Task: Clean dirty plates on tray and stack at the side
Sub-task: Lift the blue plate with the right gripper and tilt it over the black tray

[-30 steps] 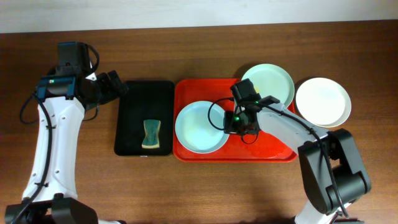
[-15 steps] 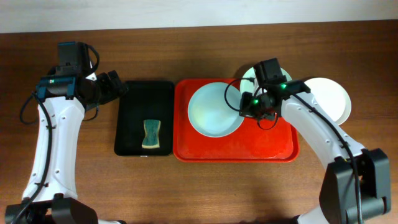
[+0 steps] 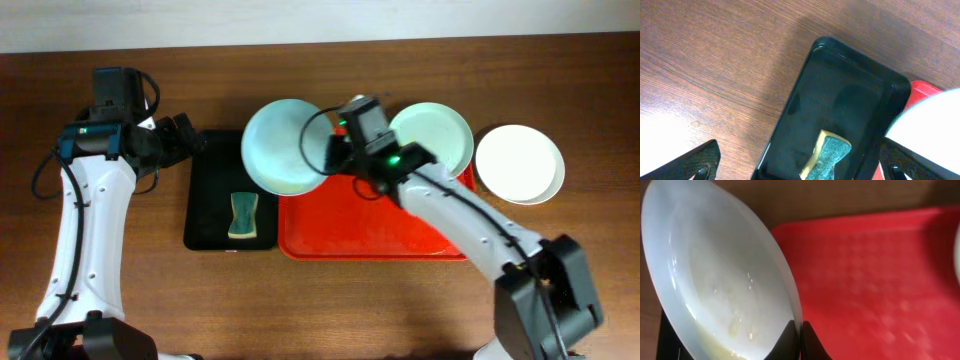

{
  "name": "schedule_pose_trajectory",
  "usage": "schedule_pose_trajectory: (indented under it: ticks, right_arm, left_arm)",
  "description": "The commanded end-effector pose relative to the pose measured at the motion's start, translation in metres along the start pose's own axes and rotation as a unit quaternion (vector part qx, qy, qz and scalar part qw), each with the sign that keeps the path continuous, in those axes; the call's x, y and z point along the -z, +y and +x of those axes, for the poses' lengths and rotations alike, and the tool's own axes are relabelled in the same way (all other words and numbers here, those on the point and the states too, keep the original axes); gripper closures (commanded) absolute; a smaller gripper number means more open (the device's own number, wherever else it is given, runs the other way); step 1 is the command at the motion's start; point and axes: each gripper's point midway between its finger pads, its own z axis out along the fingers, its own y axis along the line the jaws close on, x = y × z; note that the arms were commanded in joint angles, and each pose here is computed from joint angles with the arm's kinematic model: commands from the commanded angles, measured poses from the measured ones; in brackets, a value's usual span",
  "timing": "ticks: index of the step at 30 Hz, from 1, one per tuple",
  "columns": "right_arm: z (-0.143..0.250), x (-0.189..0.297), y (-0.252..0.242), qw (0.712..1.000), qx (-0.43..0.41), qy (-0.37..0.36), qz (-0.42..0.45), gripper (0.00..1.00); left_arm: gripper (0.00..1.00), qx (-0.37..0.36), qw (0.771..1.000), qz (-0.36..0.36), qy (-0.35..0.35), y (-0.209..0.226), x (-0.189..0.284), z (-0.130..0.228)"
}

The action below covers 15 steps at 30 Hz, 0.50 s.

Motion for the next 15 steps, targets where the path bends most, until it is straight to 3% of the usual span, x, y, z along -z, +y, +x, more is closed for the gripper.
schedule_pose_trajectory:
  ticks: [1,9,15]
  right_arm:
    - [-0.007,-0.007,0.016,0.997,0.019,-0.062,0.038,0.96]
    - [-0.028,0.000,0.045,0.986,0.059,-0.150,0.039,0.96]
    - [-0.056,0.011,0.068,0.963,0.169,-0.210,0.019,0.96]
  left_arm:
    - [0.01,0.007,1.000,-0.001,-0.006,0.001,0.003,-0.003]
    - [0.01,0.007,1.000,-0.001,-0.006,0.001,0.003,-0.003]
    - [0.01,0.007,1.000,-0.001,-0.006,0.001,0.003,-0.003]
